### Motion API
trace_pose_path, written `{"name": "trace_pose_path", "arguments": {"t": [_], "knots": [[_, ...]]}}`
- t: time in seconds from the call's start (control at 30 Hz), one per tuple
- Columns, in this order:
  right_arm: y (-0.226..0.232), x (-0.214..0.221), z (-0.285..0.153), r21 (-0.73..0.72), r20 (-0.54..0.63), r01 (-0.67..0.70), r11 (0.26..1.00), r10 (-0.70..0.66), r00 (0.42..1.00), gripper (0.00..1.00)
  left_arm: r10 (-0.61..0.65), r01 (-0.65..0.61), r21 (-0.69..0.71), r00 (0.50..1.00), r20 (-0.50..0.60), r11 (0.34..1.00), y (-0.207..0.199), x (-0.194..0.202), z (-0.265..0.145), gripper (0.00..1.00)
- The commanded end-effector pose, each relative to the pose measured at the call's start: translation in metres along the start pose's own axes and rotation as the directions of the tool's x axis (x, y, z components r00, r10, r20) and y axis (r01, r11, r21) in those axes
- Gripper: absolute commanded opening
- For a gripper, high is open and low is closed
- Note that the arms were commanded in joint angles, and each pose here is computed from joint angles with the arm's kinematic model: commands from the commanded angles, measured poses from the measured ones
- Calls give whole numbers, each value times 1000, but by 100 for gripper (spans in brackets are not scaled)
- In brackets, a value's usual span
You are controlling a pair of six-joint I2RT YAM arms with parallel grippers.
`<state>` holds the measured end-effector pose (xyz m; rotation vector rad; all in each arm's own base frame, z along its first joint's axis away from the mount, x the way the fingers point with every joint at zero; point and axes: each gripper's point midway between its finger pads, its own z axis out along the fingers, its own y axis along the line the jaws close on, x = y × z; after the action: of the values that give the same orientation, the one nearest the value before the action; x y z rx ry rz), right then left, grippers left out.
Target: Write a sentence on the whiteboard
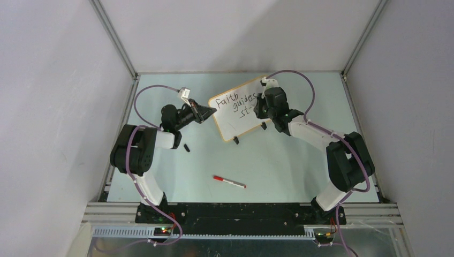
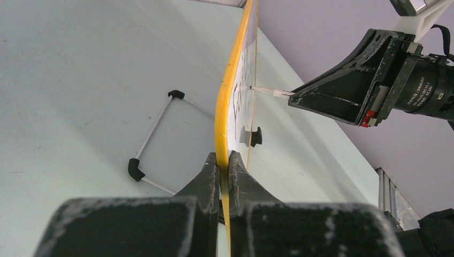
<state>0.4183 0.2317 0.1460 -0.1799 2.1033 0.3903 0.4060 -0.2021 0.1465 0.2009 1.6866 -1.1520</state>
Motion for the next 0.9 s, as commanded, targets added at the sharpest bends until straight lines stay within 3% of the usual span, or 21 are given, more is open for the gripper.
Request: {"name": "trace_pose_path", "arguments": {"t": [0.0,0.87], "knots": [[16,-15,4,-45,36,11,999,-9,999,0,100,-99,-40,995,8,994,8,-4,-3,0],[-2,16,-5,28,-42,19,999,-18,999,0,101,-100,-40,995,8,994,8,-4,-3,0]]}}
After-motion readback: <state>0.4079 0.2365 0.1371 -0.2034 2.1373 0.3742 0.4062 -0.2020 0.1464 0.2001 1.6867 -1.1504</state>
